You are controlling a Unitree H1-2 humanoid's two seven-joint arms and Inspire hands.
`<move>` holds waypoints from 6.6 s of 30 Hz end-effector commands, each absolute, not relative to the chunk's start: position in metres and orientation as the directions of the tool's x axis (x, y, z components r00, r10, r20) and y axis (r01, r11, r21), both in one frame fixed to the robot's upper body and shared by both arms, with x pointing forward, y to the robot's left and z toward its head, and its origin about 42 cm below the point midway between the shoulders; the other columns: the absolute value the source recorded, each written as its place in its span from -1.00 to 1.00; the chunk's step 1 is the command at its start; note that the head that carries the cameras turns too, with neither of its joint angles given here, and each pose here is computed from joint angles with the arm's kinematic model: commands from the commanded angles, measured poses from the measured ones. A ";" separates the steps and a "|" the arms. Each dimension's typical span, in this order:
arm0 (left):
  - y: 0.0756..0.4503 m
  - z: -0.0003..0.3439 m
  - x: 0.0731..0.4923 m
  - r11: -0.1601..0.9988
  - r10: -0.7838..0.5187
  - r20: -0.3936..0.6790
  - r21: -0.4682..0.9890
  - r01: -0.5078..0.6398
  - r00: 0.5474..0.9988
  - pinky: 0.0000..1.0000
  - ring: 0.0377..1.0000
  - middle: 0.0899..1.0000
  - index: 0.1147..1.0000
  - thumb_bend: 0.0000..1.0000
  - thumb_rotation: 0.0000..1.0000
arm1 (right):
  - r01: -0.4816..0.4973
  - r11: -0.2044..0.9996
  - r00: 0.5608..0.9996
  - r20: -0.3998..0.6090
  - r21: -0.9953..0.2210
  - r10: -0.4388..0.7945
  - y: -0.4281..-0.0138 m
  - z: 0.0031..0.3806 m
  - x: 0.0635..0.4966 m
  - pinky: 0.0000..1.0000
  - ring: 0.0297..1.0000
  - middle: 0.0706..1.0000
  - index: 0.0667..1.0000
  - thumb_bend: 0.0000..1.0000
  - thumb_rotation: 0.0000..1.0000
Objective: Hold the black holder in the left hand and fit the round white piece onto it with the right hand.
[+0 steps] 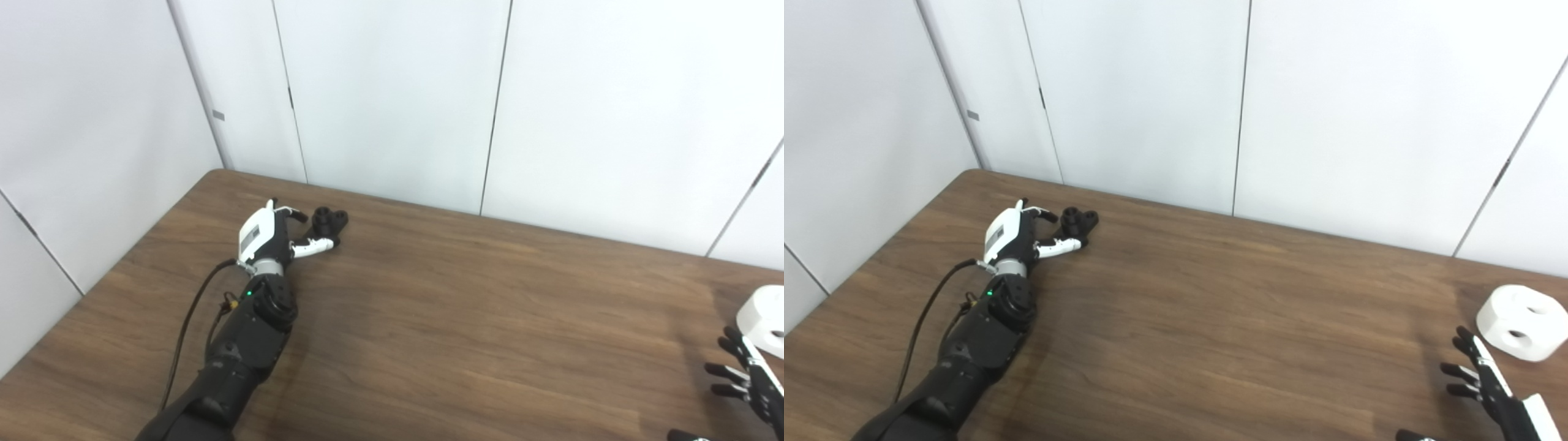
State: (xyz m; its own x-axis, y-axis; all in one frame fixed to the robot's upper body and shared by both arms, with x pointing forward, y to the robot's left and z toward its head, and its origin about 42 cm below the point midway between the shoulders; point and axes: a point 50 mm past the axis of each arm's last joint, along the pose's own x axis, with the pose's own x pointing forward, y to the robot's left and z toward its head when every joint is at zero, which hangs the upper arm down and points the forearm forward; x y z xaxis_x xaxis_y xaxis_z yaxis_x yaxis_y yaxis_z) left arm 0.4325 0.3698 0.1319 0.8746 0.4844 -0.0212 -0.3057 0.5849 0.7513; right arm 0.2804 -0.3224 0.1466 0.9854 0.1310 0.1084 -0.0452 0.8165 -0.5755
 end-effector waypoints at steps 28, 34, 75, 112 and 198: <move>0.351 0.117 0.443 0.541 0.538 0.057 0.741 -0.397 0.841 1.00 0.95 0.76 -0.16 0.05 -0.88 | -0.041 0.802 0.976 0.149 -0.596 0.160 -0.325 0.165 0.277 0.45 0.63 0.86 0.93 0.55 -0.59; 0.349 0.114 0.441 0.545 0.520 0.065 0.743 -0.389 0.852 1.00 0.94 0.75 -0.17 0.05 -0.89 | -0.037 0.804 0.975 0.156 -0.593 0.160 -0.326 0.166 0.277 0.45 0.63 0.87 0.93 0.54 -0.55; 0.137 0.102 0.421 0.458 -0.567 -0.180 0.742 0.489 0.804 0.92 1.00 0.93 -0.17 0.05 -0.87 | -0.026 0.809 0.963 0.201 -0.587 0.178 -0.301 0.172 0.287 0.39 0.59 0.84 0.88 0.63 -0.52; 0.108 0.070 0.418 0.254 -0.623 -0.264 0.822 0.510 0.736 0.92 1.00 0.89 -0.17 0.05 -0.87 | 0.067 0.810 0.940 0.309 -0.583 0.145 -0.295 0.217 0.292 0.37 0.61 0.87 0.89 0.60 -0.48; 0.176 0.040 0.419 0.230 -0.592 -0.323 0.811 0.539 0.738 0.94 0.99 0.85 -0.17 0.05 -0.87 | -0.240 -0.239 0.958 -0.191 -0.941 -0.213 -0.334 0.321 0.470 1.00 1.00 1.00 0.80 0.99 -0.27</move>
State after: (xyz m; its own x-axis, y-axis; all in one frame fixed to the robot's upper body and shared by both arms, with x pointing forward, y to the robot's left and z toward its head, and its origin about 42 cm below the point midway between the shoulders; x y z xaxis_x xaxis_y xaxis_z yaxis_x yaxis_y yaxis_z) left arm 0.4469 0.1230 0.1042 0.7398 -0.6728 -0.0043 0.3815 0.4143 0.8263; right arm 0.4663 -0.3263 0.2853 0.9313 -0.2140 -0.2947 -0.3388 -0.2121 -0.9167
